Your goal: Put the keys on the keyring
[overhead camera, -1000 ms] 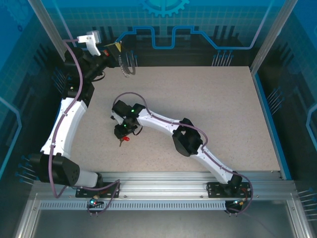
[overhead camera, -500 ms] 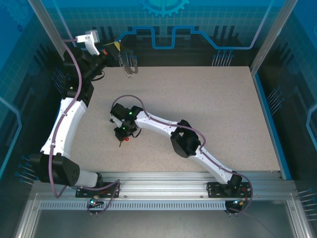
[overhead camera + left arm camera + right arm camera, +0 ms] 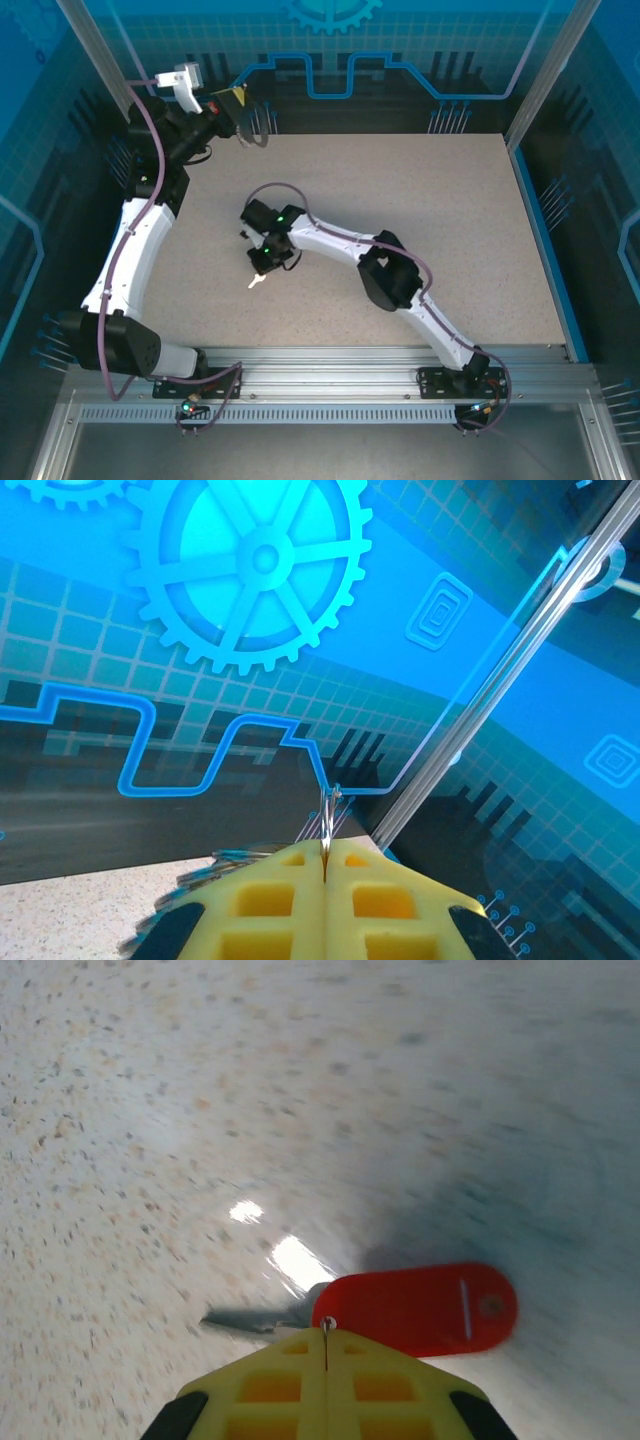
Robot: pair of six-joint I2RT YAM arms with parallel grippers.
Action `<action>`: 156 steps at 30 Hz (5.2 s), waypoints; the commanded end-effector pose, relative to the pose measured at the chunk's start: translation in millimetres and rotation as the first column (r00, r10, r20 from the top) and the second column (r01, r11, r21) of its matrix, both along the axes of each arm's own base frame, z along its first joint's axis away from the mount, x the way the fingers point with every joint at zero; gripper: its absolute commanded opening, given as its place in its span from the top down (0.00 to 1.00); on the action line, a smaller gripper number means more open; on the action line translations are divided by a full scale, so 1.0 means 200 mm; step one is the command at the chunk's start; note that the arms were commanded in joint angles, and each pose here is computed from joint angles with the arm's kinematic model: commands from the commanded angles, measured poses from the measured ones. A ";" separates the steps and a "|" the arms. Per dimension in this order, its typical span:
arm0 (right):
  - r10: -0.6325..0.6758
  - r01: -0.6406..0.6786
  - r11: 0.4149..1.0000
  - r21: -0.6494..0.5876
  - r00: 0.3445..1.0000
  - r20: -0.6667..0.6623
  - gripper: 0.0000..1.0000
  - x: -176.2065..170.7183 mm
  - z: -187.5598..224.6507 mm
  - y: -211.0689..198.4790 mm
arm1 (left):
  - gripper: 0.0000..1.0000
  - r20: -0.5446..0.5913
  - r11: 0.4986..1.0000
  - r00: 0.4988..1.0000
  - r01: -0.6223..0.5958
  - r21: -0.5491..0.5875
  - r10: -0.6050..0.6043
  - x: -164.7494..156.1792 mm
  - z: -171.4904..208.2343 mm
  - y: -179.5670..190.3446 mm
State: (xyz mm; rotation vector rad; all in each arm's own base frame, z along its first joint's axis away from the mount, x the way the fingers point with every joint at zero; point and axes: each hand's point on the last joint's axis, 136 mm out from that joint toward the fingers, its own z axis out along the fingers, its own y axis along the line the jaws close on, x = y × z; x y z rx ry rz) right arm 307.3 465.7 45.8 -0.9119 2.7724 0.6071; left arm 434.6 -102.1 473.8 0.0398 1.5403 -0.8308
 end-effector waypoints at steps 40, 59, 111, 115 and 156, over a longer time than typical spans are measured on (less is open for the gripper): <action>-0.433 -0.050 0.560 0.827 0.833 0.344 1.00 0.26 2.16 -1.44 | 1.00 0.067 0.865 0.887 0.426 0.264 -0.457 -0.23 0.07 -0.83; -0.360 -0.192 0.597 0.779 0.803 0.474 1.00 0.13 2.35 -1.34 | 1.00 0.138 0.774 0.834 0.417 0.476 -0.534 -0.34 0.09 -1.14; -0.305 -0.201 0.735 0.648 0.756 0.580 1.00 0.12 2.27 -1.31 | 1.00 0.156 0.751 0.819 0.406 0.521 -0.552 -0.42 0.13 -1.19; -0.310 -0.207 0.734 0.647 0.745 0.590 1.00 0.10 2.30 -1.32 | 1.00 0.151 0.751 0.824 0.403 0.523 -0.547 -0.41 0.12 -1.19; -0.276 -0.234 0.724 0.649 0.763 0.584 1.00 0.09 2.28 -1.26 | 1.00 0.165 0.756 0.821 0.397 0.521 -0.546 -0.42 0.15 -1.20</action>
